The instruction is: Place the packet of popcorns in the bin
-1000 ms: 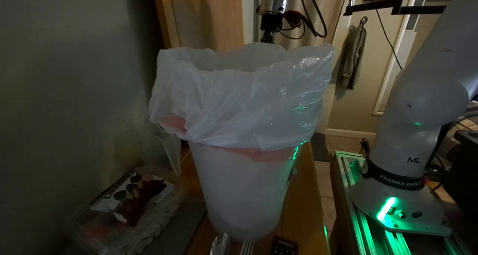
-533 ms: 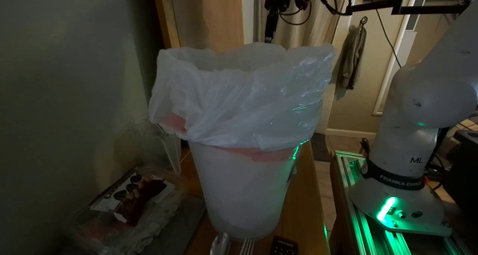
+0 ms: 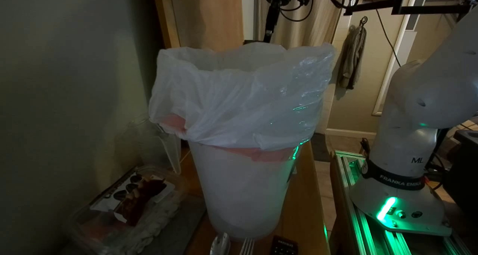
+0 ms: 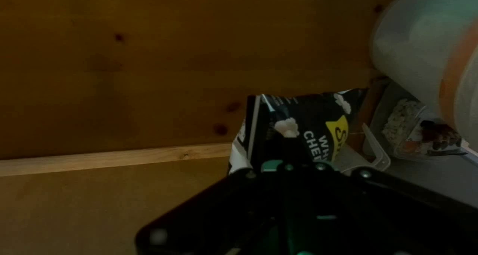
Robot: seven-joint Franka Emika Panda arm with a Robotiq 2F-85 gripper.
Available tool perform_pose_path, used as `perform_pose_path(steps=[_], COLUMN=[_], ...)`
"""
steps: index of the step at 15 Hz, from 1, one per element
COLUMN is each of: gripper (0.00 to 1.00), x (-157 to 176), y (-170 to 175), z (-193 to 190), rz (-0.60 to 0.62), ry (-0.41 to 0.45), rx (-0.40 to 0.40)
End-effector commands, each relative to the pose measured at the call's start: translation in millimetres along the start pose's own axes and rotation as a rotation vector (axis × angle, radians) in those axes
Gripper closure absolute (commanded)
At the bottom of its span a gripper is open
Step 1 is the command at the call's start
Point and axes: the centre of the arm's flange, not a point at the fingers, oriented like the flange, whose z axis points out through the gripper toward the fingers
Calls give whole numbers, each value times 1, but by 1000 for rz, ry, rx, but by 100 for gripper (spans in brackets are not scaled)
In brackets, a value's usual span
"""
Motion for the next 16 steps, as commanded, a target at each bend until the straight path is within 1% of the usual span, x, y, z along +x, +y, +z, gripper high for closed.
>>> perform_pose_path(steps=[1,3,7,11,16], gripper=[100,100,100,100,100], x=[2,5,0,-6,1], y=[-13,-28,-61,-81,-126], z=[-10,-22,-50,-81,-105], rz=[-48,-103,-213,-282,-383], ry=[23,37,27,29,14], rx=[49,76,133,161,219])
